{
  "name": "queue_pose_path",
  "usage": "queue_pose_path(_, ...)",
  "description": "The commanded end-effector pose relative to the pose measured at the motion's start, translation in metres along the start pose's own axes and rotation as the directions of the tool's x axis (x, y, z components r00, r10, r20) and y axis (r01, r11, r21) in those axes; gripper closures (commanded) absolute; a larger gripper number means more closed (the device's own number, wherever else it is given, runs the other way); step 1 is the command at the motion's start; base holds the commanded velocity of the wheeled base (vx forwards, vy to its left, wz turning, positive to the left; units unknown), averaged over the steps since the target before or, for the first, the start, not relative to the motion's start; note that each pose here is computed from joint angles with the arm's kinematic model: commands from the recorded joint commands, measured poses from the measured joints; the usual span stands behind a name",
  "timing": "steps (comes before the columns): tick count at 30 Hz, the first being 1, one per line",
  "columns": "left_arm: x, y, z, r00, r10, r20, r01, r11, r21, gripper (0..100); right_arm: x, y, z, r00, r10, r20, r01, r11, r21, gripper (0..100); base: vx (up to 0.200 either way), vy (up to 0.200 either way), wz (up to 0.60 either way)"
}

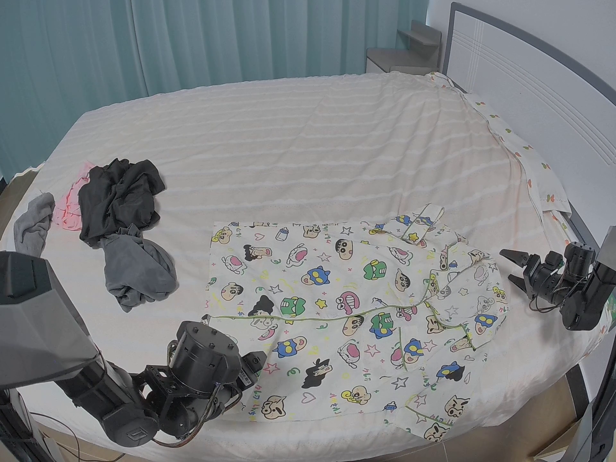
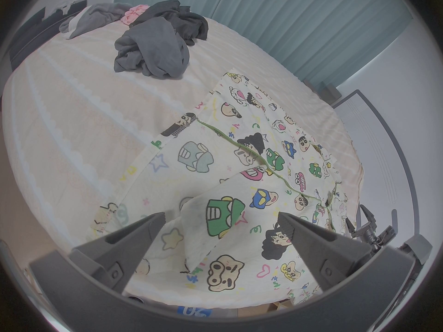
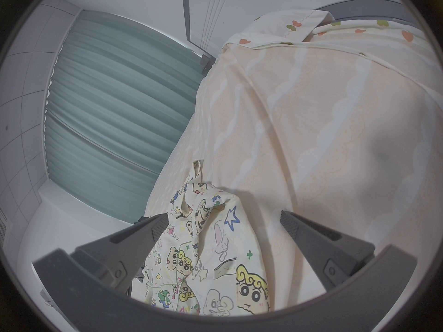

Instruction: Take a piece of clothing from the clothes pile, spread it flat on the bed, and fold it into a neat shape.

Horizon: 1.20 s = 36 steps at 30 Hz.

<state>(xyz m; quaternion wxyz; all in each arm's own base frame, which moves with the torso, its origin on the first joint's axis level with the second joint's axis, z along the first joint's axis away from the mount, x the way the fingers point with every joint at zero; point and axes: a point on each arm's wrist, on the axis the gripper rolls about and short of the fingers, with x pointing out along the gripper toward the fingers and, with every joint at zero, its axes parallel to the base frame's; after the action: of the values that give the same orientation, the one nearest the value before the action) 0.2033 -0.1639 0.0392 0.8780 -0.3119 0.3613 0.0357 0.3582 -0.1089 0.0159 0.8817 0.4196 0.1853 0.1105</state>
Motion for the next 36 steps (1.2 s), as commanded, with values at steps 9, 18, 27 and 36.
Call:
queue_pose_path(9,0.017,-0.010,-0.002,1.000,-0.003,0.002,0.003,1.000,-0.028,0,0.000,-0.001,0.000,1.000,0.000,-0.002,0.000,1.000,0.001,0,0.000,0.000,0.00)
queue_pose_path(18,0.029,-0.007,-0.009,0.999,0.031,-0.012,-0.031,0.999,-0.016,100,0.001,-0.001,0.000,1.000,0.002,-0.002,-0.002,1.000,0.002,0,0.000,0.000,0.00)
queue_pose_path(27,0.027,-0.003,-0.007,0.999,0.045,-0.007,-0.046,0.999,-0.017,100,0.001,-0.003,-0.001,1.000,-0.001,-0.002,0.001,1.000,0.004,0,0.000,0.000,0.00)
queue_pose_path(36,0.019,-0.003,0.012,0.996,0.046,0.075,-0.045,0.999,-0.011,100,0.001,-0.002,-0.001,1.000,-0.001,-0.002,0.001,1.000,0.004,0,0.000,0.000,0.00)
